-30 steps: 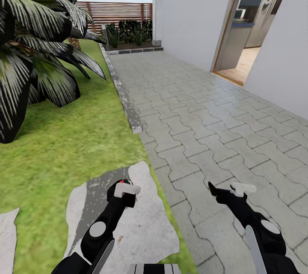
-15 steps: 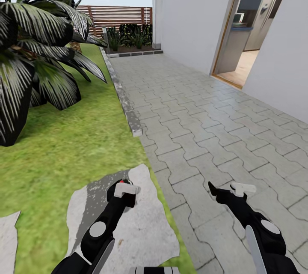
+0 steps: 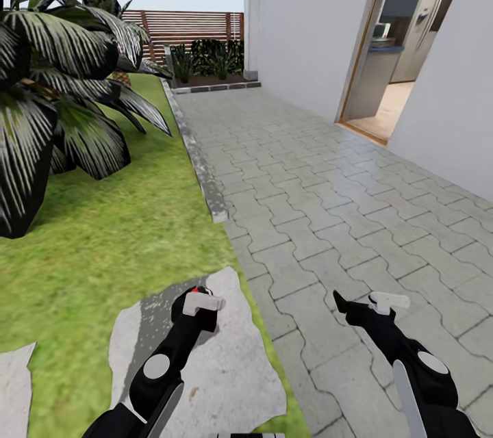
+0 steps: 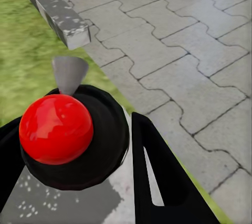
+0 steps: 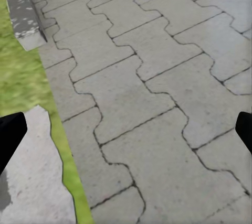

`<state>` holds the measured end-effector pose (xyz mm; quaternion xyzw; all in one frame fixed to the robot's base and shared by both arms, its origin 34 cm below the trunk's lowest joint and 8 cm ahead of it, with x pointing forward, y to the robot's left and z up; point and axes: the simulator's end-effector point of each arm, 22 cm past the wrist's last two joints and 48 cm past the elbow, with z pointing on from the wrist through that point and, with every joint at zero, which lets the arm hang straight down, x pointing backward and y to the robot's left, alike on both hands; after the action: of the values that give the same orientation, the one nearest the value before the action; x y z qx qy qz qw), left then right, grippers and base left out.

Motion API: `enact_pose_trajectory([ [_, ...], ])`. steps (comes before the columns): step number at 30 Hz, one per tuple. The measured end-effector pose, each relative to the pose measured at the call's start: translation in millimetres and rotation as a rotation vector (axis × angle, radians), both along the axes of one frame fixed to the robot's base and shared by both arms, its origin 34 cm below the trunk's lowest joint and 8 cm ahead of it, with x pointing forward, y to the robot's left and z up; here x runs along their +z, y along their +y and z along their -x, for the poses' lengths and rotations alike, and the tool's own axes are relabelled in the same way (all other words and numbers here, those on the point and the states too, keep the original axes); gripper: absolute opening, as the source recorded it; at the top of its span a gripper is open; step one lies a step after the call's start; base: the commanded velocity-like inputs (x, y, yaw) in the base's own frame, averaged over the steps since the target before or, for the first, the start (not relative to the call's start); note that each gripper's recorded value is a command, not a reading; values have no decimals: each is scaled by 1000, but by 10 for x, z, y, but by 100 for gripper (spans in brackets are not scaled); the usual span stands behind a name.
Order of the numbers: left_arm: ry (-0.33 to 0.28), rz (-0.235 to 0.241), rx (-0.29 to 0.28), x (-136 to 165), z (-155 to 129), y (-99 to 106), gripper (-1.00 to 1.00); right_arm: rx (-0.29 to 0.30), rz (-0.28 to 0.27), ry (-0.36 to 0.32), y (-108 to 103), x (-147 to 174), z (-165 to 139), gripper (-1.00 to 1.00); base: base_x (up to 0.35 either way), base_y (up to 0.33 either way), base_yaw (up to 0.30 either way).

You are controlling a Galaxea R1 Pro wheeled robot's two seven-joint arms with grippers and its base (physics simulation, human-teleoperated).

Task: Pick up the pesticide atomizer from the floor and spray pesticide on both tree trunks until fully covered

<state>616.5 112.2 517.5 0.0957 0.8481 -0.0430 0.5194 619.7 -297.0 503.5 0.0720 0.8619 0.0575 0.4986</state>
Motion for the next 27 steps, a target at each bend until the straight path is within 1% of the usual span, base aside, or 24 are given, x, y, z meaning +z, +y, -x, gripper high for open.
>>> enact_pose_trajectory([
  [8,0,0,0,176,-43,-2,-100,-1,0,1,-3,176,-42,100,0,0,1],
  [11,1,0,-1,241,-57,-3,-100,-1,0,1,-5,242,-58,100,0,0,85],
  [17,1,0,0,373,-88,-1,-100,-1,0,1,-3,372,-89,100,0,0,219],
  [27,0,-1,3,589,-136,5,-100,-1,-1,1,0,588,-136,100,0,0,272],
])
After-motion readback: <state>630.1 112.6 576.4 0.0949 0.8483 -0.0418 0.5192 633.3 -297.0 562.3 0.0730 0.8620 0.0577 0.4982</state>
